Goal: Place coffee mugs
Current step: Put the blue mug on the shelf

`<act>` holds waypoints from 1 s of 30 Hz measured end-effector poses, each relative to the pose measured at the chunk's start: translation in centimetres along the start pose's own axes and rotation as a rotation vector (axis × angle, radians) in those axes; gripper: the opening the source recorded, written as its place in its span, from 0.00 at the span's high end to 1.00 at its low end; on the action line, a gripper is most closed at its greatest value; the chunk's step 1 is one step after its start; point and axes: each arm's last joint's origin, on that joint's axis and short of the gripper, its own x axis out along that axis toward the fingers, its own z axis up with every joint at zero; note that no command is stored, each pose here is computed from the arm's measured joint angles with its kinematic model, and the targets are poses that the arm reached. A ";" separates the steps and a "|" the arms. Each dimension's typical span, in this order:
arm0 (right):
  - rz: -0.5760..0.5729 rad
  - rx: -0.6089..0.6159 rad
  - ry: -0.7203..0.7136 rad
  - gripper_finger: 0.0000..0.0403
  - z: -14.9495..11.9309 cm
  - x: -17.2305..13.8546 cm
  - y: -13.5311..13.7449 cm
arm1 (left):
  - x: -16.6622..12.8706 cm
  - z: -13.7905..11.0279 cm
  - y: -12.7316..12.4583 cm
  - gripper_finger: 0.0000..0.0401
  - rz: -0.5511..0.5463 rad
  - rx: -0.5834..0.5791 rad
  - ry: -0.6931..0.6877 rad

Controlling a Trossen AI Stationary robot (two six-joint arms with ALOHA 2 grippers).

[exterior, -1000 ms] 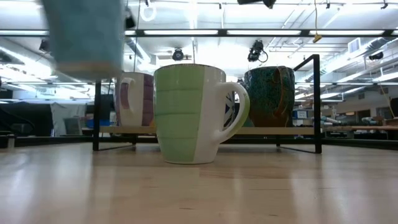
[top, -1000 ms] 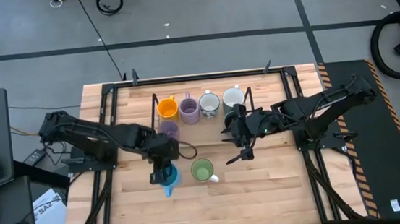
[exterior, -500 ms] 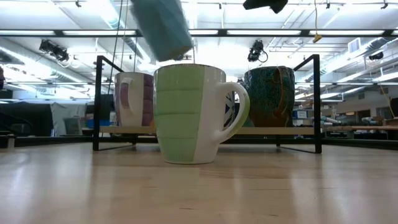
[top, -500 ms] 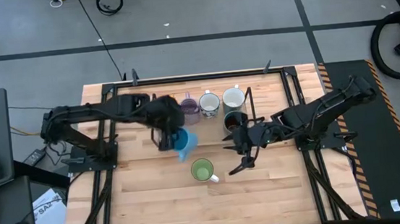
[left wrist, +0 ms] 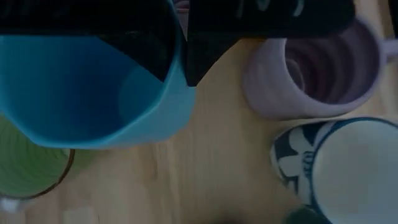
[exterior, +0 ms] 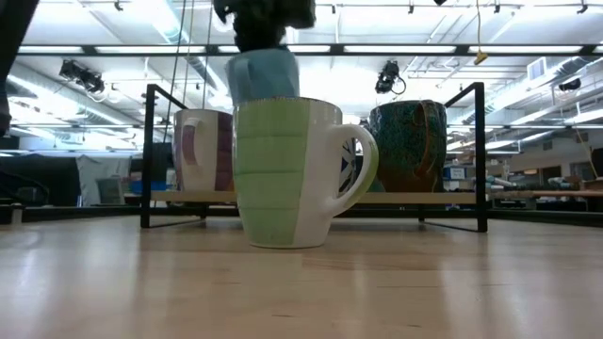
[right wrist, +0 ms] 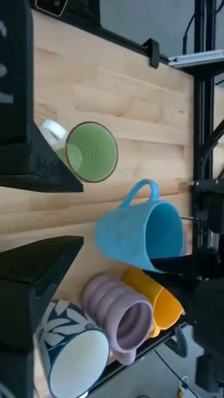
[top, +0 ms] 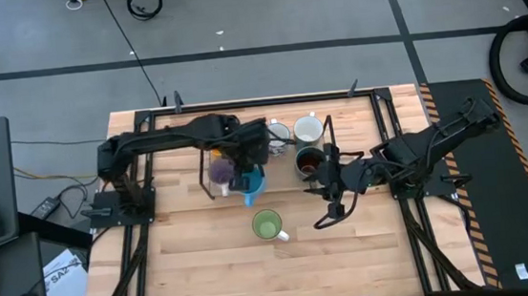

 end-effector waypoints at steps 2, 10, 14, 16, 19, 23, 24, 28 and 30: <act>-0.007 -0.003 0.009 0.68 -0.1 0.0 0.0 | 0.8 0.2 0.5 0.94 -0.022 0.016 0.023; -0.002 -0.016 0.017 0.68 -0.3 -0.2 0.3 | 3.2 0.0 2.3 0.94 -0.078 0.020 0.076; -0.006 -0.012 0.020 0.68 -0.3 -0.2 0.3 | 3.8 0.1 2.8 0.93 -0.074 0.024 0.073; -0.014 -0.011 0.017 0.68 -0.3 -0.2 0.3 | 4.1 0.1 2.9 0.93 -0.075 0.030 0.085; -0.026 -0.010 0.012 0.68 -0.3 -0.2 0.2 | 4.7 0.1 2.9 0.93 -0.080 0.033 0.092; -0.025 -0.007 0.007 0.68 -0.2 -0.2 0.3 | 5.3 0.0 3.1 0.93 -0.075 0.024 0.105; -0.025 -0.006 0.005 0.68 -0.2 -0.2 0.3 | 5.3 0.0 3.2 0.93 -0.065 0.018 0.101; -0.021 -0.005 0.004 0.68 -0.2 -0.2 0.3 | 5.3 -0.1 3.5 0.92 -0.037 -0.026 0.106; -0.019 -0.011 0.005 0.68 -0.2 -0.2 0.3 | 5.3 -0.1 3.7 0.92 -0.026 -0.053 0.108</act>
